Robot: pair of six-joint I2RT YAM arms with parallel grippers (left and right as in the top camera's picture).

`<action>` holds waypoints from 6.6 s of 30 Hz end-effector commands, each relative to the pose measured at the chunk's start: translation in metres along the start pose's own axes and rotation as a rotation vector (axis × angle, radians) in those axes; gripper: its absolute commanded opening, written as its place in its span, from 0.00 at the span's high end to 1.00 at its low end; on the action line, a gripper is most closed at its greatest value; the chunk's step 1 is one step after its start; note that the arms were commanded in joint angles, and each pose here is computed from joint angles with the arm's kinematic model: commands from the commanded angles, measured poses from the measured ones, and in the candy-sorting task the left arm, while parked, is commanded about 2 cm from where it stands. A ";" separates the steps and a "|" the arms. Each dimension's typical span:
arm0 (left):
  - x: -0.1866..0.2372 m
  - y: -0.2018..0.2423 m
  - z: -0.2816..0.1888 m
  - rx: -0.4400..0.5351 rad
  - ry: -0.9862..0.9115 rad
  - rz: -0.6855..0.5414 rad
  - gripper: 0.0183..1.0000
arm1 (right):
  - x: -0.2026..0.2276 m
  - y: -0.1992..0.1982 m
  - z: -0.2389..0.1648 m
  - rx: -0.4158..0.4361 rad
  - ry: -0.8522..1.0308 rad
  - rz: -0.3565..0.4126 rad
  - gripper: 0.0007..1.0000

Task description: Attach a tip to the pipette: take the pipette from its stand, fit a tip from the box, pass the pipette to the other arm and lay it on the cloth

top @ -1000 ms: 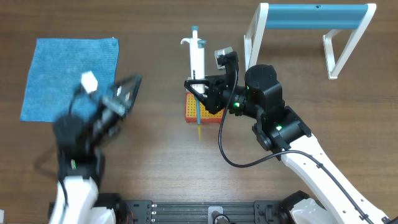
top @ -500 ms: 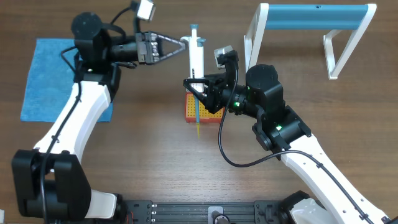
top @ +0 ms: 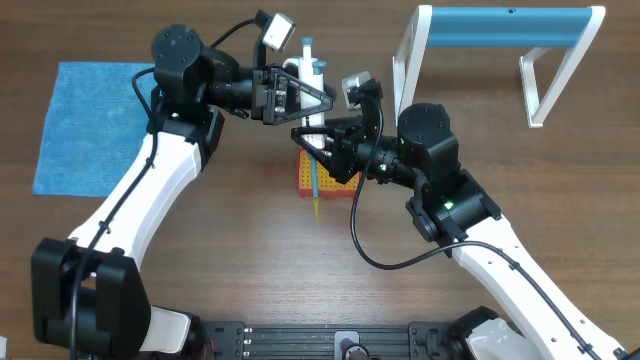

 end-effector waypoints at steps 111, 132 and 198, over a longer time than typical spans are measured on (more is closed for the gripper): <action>0.046 0.319 -0.448 -1.623 -0.040 -0.663 0.27 | 0.048 -0.224 -0.209 1.412 0.084 0.234 0.09; -0.047 0.103 -0.402 -1.623 -0.457 -0.449 0.13 | -0.009 -0.214 -0.209 1.371 -0.136 0.101 0.09; 0.146 -0.099 -0.210 -1.335 -0.998 0.242 0.13 | 0.124 -0.057 -0.313 1.325 0.157 -0.216 0.09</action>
Point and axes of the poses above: each gripper's point midway between its finger pads, its own z axis out along the fingers, its own y axis along the line the jaws close on, x = y × z, the point moved 1 cm from there along -z, back along the fingers, and after that the axes turned 13 degrees about -z, right-handed, at the moved point
